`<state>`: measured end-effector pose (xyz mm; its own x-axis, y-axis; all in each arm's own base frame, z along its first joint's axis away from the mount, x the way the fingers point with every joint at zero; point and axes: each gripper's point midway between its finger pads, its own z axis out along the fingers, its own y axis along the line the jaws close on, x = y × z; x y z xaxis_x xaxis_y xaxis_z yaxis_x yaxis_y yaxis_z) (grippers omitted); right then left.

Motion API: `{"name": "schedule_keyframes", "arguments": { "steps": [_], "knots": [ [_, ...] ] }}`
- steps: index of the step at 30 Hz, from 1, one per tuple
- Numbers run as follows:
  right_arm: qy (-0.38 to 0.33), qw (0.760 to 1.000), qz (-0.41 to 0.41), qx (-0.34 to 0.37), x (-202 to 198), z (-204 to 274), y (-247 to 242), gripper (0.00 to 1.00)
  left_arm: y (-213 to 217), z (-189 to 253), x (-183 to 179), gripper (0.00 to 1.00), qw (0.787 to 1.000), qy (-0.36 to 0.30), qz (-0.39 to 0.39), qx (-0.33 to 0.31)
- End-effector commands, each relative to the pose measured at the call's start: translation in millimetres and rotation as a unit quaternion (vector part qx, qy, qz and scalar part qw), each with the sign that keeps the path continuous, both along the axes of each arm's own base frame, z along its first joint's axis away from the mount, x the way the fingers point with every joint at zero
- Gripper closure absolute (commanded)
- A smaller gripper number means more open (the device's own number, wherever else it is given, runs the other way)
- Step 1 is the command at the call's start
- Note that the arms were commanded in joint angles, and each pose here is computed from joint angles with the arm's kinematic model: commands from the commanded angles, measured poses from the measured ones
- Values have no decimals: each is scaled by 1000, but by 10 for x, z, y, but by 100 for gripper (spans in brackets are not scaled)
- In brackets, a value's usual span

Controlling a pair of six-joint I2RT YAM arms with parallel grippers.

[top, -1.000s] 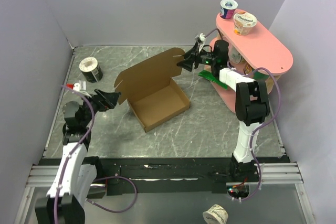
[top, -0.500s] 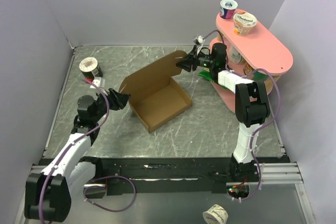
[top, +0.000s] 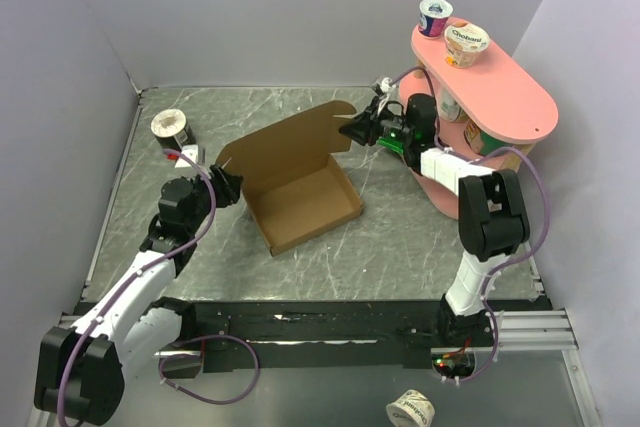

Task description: Fold the paper box

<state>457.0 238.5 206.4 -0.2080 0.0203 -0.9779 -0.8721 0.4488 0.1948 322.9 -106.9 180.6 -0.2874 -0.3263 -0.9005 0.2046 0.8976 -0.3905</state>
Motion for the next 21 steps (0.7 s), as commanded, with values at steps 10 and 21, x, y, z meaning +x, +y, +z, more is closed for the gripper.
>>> {"name": "schedule_keyframes", "arguments": {
  "steps": [10, 21],
  "knots": [
    [-60, 997, -51, 17, -303, 436, 24, 79, -37, 71, 67, 89, 1000, -5, 1, 2],
    [-80, 981, -175, -18, -543, 404, 131, 100, -156, 153, 230, 99, 1000, 1, 12, -28]
  ]
}}
